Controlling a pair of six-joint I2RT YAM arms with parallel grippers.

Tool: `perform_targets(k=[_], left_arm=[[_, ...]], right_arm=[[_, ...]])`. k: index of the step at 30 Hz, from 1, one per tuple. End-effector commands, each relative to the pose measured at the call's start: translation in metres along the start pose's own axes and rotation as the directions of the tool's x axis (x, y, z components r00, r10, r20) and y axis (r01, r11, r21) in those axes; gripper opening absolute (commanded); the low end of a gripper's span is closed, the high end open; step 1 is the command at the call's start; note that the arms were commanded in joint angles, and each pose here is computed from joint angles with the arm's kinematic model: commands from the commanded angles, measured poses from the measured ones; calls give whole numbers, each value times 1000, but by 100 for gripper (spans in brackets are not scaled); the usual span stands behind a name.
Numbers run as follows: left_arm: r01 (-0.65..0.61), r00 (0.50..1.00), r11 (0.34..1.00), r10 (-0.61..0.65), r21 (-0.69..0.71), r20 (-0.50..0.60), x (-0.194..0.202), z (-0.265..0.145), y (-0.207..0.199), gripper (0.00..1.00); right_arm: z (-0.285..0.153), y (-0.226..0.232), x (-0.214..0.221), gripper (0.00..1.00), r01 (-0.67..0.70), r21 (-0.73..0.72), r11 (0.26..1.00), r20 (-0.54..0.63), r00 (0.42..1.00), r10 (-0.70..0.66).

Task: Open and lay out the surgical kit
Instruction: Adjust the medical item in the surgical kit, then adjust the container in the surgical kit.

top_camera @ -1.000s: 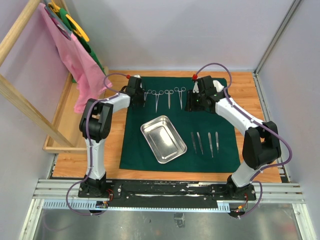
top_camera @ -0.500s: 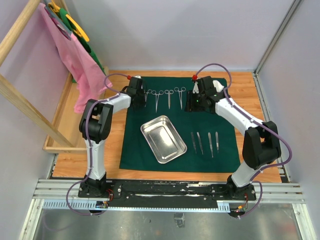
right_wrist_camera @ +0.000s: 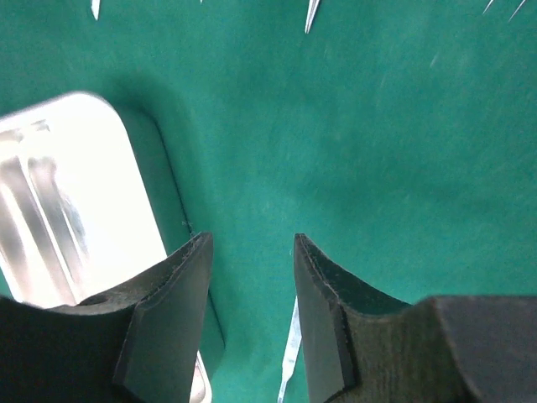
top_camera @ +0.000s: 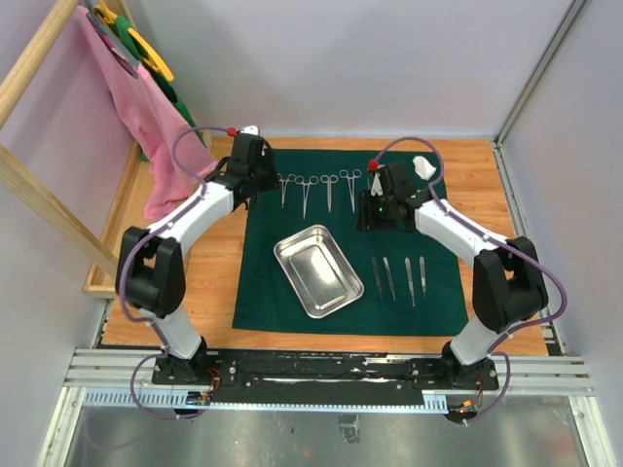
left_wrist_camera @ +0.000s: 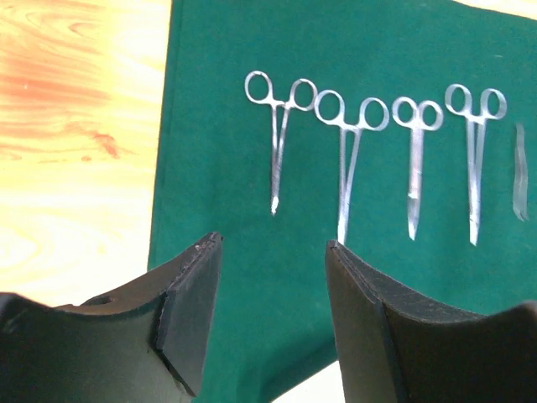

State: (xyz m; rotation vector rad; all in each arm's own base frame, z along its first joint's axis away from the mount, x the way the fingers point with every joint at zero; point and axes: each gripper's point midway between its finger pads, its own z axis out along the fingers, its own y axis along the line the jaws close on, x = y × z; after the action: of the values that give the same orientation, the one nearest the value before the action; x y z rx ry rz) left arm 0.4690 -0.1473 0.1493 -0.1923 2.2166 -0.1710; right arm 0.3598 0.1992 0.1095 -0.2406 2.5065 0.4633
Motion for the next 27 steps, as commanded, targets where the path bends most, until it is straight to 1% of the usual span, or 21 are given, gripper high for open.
perform_targets(k=[1, 3, 6, 10, 13, 16, 19, 22, 27], left_arm=[[22, 1000, 997, -21, 77, -13, 12, -43, -11, 57], [20, 1000, 995, -18, 94, -22, 25, -60, -11, 56], [31, 999, 991, -25, 133, -45, 48, -84, -10, 52], [35, 998, 986, -24, 166, -64, 80, -113, -5, 49], [44, 997, 984, -32, 171, -75, 100, -126, 5, 48], [49, 997, 984, -36, 174, -74, 107, -136, 10, 47], [68, 994, 976, -50, 205, -92, 114, -143, 6, 46], [82, 994, 969, -62, 232, -92, 113, -147, -1, 46], [76, 994, 973, -56, 217, -98, 116, -146, 2, 45]], right_arm=[[-6, 8, 52, 45, 46, 13, 999, -82, 996, -45], [-9, 9, 77, 43, 61, 31, 998, -114, 992, -57], [-20, 13, 109, 36, 76, 31, 997, -142, 987, -71], [-37, 23, 139, 34, 117, 46, 992, -149, 983, -109], [-40, 29, 156, 34, 135, 55, 989, -174, 977, -124], [-38, 37, 166, 34, 145, 57, 988, -191, 973, -132], [-36, 54, 168, 34, 173, 39, 984, -190, 968, -163], [-30, 75, 175, 34, 208, 8, 978, -209, 957, -202], [-25, 117, 178, 34, 251, -67, 966, -201, 945, -259]])
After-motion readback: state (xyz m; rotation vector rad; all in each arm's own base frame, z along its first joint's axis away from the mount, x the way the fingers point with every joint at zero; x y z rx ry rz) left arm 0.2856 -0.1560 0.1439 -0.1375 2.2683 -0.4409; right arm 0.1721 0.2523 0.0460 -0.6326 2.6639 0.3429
